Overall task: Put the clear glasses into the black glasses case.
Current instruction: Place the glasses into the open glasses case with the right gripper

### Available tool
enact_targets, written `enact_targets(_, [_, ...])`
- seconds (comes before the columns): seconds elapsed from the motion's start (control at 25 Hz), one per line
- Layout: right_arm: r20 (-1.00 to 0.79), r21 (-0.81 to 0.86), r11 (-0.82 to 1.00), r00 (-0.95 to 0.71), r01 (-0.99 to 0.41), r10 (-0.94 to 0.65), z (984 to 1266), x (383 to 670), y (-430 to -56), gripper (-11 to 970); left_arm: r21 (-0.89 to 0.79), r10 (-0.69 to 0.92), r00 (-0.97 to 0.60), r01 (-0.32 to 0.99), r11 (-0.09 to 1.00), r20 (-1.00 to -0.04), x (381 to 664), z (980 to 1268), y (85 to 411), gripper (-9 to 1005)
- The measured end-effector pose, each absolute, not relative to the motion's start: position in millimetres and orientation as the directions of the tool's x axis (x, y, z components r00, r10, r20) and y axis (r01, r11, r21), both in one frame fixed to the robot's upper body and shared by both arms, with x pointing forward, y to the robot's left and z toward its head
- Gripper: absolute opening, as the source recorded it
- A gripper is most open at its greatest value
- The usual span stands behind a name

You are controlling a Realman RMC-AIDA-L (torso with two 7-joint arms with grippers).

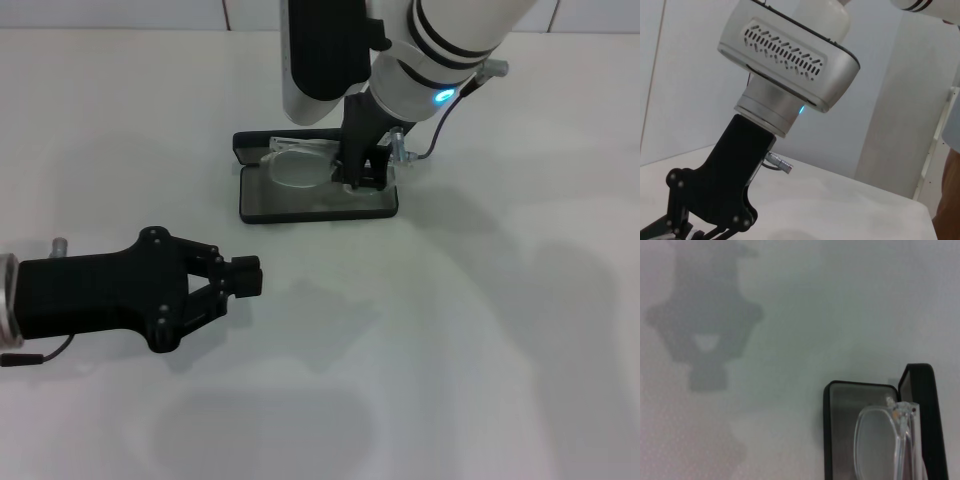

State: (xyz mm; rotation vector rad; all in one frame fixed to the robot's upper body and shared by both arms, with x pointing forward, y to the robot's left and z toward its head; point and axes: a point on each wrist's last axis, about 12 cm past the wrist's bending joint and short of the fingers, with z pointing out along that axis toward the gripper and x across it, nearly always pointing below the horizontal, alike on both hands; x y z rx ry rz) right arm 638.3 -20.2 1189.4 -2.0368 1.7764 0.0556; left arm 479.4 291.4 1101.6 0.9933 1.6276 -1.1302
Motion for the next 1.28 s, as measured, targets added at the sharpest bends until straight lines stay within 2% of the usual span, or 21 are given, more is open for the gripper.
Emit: enact_targets(1.28, [-0.296,-0.303,-0.089,0.182,-0.949,-0.938,1180.8,636.9,-19.0,136,-0.237,0.113,-0.274,0.936,0.262,-0.955,478.8,1099.9,289.2,86])
